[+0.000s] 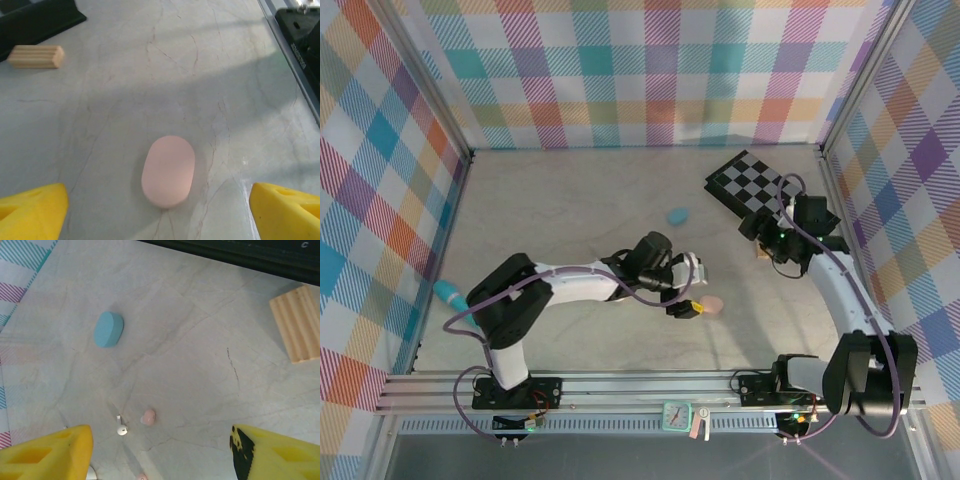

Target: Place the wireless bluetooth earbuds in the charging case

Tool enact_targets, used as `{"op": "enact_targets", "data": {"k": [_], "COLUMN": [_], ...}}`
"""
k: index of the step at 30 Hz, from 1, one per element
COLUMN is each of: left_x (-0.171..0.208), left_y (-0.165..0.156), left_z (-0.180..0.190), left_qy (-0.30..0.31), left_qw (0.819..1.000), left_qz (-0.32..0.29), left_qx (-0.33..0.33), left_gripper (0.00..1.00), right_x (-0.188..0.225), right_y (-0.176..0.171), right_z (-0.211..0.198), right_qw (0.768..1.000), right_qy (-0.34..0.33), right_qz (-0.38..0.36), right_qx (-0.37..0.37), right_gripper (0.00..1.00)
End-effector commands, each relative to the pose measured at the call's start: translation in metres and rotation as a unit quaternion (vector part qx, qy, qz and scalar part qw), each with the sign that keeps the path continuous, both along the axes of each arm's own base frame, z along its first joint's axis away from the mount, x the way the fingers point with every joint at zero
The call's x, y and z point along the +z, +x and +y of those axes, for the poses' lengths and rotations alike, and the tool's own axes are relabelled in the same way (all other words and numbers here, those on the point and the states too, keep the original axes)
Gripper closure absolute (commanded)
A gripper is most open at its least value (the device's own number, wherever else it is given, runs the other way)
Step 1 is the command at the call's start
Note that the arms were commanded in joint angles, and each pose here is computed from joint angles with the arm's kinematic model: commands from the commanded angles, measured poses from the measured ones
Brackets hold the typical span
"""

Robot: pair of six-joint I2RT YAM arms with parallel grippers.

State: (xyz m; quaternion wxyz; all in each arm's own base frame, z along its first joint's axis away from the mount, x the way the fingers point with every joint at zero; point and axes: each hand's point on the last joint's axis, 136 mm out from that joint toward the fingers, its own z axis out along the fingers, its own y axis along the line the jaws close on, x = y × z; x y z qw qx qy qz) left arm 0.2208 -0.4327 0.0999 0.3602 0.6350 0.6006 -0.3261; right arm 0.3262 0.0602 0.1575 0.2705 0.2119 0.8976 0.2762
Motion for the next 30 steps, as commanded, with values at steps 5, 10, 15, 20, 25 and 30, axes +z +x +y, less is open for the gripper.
{"op": "enact_targets", "data": {"k": [5,10,15,20,25,30], "left_x": [-0.037,-0.059,-0.074,-0.077,-0.077,-0.073], "left_y": [-0.018,-0.021,-0.016,-0.016,-0.014,-0.014], "left_z": [-0.026,-0.027,-0.025,-0.025,-0.028,-0.03], "left_qy": [0.061,0.086,0.105,0.105,0.096,0.086], "left_qw": [0.994,0.992,0.991,0.992,0.993,0.994], "left_qz": [-0.038,-0.03,-0.028,-0.021,-0.019,-0.019], "left_qx": [-0.082,-0.088,-0.076,-0.069,-0.062,-0.059], "left_gripper": [0.12,0.19,0.25,0.31,0.45,0.55], "right_x": [-0.007,-0.005,-0.005,-0.001,0.004,0.006], "right_y": [-0.022,-0.025,-0.027,-0.028,-0.031,-0.034], "right_z": [-0.004,-0.005,-0.005,-0.004,-0.002,-0.001], "right_qw": [1.0,1.0,1.0,1.0,1.0,1.0], "right_qy": [0.003,0.003,0.004,0.009,0.017,0.019], "right_qz": [0.015,0.012,0.012,0.01,0.006,0.007], "right_qx": [0.008,0.007,0.01,0.009,0.009,0.01], "right_gripper": [0.27,0.27,0.27,0.28,0.28,0.28]}}
